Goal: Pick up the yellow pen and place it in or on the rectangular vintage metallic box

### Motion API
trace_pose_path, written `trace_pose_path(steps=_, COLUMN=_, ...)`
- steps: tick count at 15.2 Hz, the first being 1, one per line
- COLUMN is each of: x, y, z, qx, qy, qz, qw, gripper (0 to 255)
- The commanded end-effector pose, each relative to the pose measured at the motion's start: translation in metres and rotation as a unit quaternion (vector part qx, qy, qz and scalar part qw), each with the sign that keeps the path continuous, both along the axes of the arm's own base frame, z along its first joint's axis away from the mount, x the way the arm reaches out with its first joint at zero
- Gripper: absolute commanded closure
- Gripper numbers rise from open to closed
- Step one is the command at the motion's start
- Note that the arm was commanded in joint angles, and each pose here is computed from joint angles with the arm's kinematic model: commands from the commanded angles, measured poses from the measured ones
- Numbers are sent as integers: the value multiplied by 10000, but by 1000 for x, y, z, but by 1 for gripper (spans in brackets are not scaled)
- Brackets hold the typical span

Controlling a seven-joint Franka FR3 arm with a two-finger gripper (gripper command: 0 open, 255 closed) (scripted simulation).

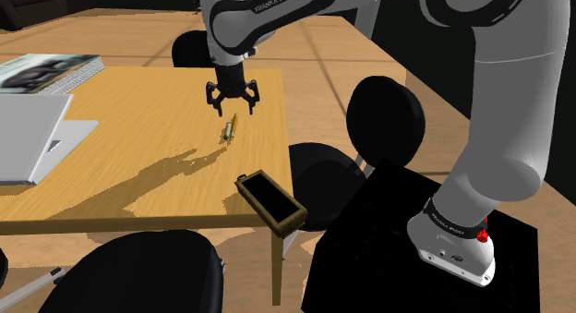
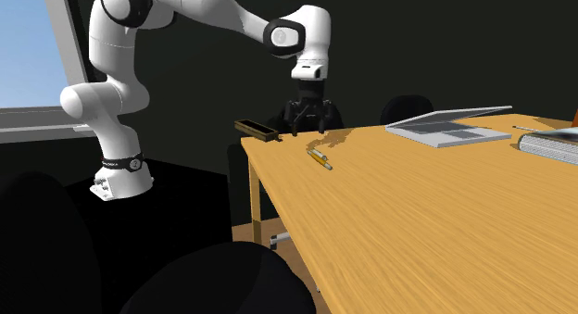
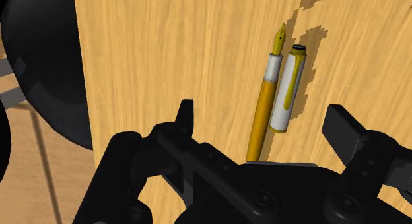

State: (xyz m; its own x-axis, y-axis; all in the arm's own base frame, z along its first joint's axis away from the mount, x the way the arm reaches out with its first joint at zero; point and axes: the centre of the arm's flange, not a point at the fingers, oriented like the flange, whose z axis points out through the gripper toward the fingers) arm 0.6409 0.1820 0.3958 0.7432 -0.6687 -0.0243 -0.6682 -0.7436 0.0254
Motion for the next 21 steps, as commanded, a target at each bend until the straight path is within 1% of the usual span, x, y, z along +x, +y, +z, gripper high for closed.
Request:
trace_pose_path(steps=1, x=23, y=1, z=-13, qx=-36, qy=-10, qz=-247, qw=9997, gripper=0)
trace_pose_path(steps=3, x=40, y=2, z=-21, qx=-57, qy=-16, qz=-415, qw=9991, gripper=0)
trace_pose_path(steps=11, x=39, y=1, z=-61, qx=-57, qy=-16, qz=-415, qw=9991, gripper=0)
trace_pose_path(steps=18, x=39, y=1, z=-61, qx=-57, qy=-15, qz=-415, qw=9991, gripper=0)
trace_pose_path(steps=19, x=39, y=1, z=-61, qx=-57, qy=-15, qz=-415, qw=9991, gripper=255)
trace_pose_path(steps=21, x=39, y=1, z=-61, qx=-57, qy=-15, qz=-415, qw=9991, gripper=255)
